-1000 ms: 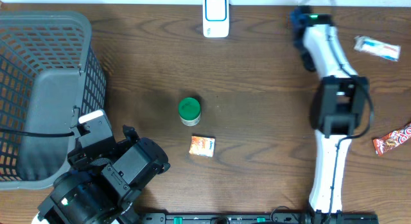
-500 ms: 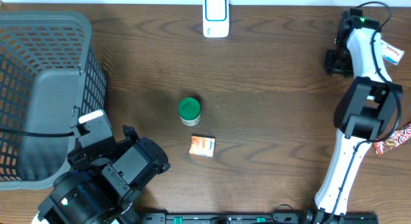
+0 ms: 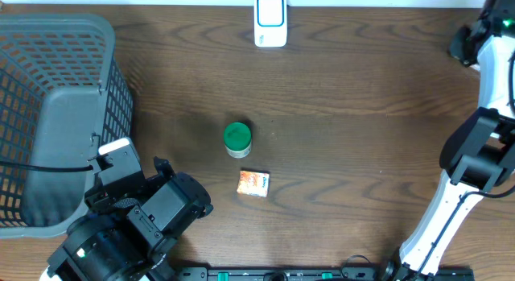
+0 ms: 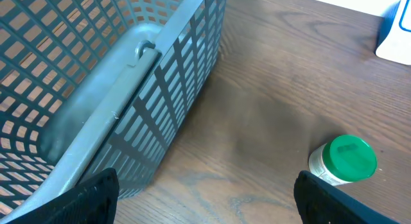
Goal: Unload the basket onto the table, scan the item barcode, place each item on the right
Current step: 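Move the Panadol box to the table's top-right corner and release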
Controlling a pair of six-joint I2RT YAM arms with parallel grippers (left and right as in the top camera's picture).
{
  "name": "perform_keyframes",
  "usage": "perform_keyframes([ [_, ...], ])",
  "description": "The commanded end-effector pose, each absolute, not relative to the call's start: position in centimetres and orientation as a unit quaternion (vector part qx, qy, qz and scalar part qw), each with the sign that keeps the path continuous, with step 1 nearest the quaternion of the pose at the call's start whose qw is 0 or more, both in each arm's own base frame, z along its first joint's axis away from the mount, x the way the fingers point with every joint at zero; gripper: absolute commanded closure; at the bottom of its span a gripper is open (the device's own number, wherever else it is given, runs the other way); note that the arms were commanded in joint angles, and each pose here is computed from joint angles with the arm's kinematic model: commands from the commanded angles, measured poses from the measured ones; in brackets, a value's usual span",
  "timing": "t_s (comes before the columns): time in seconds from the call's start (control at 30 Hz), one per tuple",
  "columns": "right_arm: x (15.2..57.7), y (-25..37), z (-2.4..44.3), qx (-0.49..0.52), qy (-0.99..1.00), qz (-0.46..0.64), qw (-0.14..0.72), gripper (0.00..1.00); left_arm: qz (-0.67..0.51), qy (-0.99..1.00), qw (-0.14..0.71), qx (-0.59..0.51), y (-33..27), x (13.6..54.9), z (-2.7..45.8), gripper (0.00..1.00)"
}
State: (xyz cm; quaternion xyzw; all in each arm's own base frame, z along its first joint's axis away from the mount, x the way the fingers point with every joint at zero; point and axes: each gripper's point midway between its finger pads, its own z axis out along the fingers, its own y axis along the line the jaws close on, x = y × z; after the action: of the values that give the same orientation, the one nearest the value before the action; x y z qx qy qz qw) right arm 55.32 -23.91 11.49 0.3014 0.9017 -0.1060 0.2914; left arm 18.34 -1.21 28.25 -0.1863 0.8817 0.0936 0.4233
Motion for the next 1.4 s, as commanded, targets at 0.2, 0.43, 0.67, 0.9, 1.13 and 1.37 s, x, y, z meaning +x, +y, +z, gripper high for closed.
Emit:
perform_keyframes([
  [0.2,58.6,-28.1,10.7,0.308,0.866,-0.145,0.367,0.99,0.096,0.879,0.426,-0.191,-1.1,18.3,28.3,0.15],
  [0.43,59.3,-30.5,7.7,0.315,0.855,-0.163,0.379,0.99,0.096,0.879,0.426,-0.191,-1.1,18.3,28.3,0.15],
  [0.67,58.2,-33.0,3.5,0.333,0.855,-0.169,0.359,0.99,0.095,0.879,0.426,-0.191,-1.1,18.3,28.3,0.15],
  [0.9,56.1,-34.7,1.3,0.346,0.863,-0.175,0.325,0.99,0.096,0.879,0.426,-0.191,-1.1,18.3,28.3,0.15],
  [1.13,52.3,-34.9,-1.0,0.35,0.89,-0.153,0.248,0.99,0.096,0.879,0.426,-0.191,-1.1,18.3,28.3,0.15],
  [1.37,47.7,-35.0,-1.8,0.368,0.905,-0.13,0.169,0.99,0.096,0.879,0.426,-0.191,-1.1,18.3,28.3,0.15],
])
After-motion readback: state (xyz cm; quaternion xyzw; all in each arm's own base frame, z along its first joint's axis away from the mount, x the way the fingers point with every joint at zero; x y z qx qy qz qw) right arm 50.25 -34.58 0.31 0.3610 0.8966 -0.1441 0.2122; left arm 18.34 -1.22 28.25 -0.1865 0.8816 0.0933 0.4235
